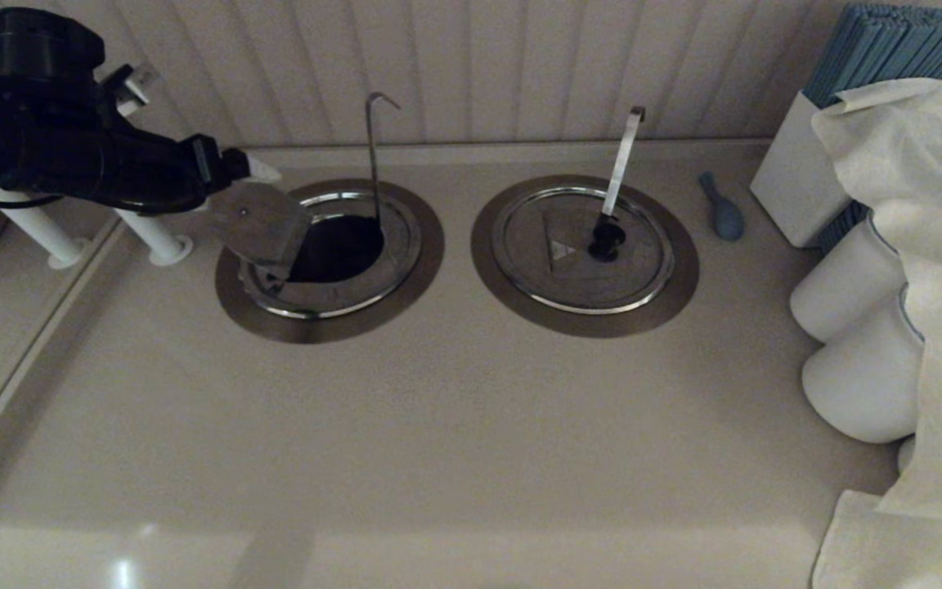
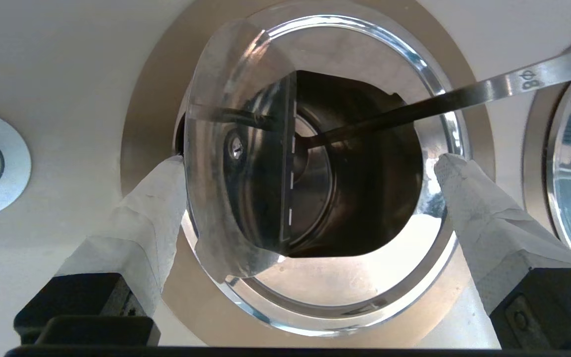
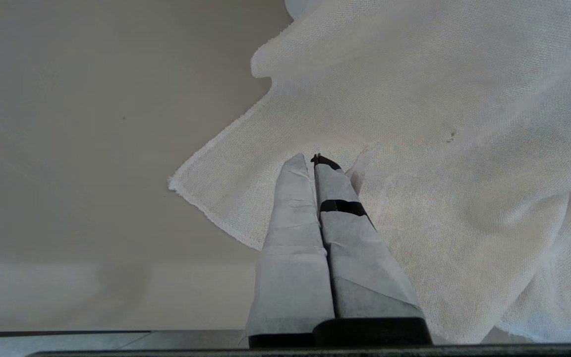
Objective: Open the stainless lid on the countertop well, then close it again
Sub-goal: Close the lid
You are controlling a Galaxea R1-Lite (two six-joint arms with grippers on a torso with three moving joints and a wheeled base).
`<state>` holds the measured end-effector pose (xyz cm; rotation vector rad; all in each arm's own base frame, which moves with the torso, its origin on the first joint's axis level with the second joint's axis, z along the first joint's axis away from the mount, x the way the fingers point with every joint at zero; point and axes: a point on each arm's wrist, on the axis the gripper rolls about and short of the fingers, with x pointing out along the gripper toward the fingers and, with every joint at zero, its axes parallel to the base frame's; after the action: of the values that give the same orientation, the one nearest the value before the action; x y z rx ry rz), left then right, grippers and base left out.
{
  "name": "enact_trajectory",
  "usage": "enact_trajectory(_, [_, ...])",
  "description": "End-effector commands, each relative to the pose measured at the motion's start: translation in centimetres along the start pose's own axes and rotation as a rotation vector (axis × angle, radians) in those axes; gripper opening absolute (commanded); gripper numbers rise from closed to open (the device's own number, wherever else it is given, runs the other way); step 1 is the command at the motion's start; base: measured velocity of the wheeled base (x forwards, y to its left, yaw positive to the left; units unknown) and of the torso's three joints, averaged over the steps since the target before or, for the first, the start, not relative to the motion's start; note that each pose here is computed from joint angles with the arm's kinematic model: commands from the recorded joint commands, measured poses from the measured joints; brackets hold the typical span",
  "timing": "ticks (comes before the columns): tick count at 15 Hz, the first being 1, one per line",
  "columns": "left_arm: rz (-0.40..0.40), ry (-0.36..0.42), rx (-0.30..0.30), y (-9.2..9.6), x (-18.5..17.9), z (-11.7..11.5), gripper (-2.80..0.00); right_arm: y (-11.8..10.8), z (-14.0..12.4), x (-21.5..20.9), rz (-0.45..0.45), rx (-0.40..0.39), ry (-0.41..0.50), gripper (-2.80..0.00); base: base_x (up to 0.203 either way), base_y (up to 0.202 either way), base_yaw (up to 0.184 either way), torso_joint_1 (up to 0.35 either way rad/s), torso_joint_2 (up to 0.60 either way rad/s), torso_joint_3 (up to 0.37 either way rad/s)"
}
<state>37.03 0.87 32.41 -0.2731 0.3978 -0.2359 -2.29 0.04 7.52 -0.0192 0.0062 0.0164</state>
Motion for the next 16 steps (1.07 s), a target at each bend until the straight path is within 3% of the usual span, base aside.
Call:
enact_trajectory(1, [-0.004,0.000,-0.001,-0.1,-0.2,0.0,0.00,0.0,0.0,0.0,0.000,-0.001,0.000,-2.80,0.000,0.000,0.000,0.000,0.00,0.000])
enact_trajectory(5, [-0.010,0.005,0.000,-0.3,0.0,-0.1,0.00,0.0,0.0,0.0,0.000,-0.001,0.000,-2.80,0.000,0.000,0.000,0.000,0.00,0.000])
enact_trajectory(16, [-0.076,-0.005,0.015,-3.4,-1.9,-0.1,0.00,0.0,0.0,0.0,0.000,-0.001,0.000,-2.80,0.000,0.000,0.000,0.000,0.00,0.000])
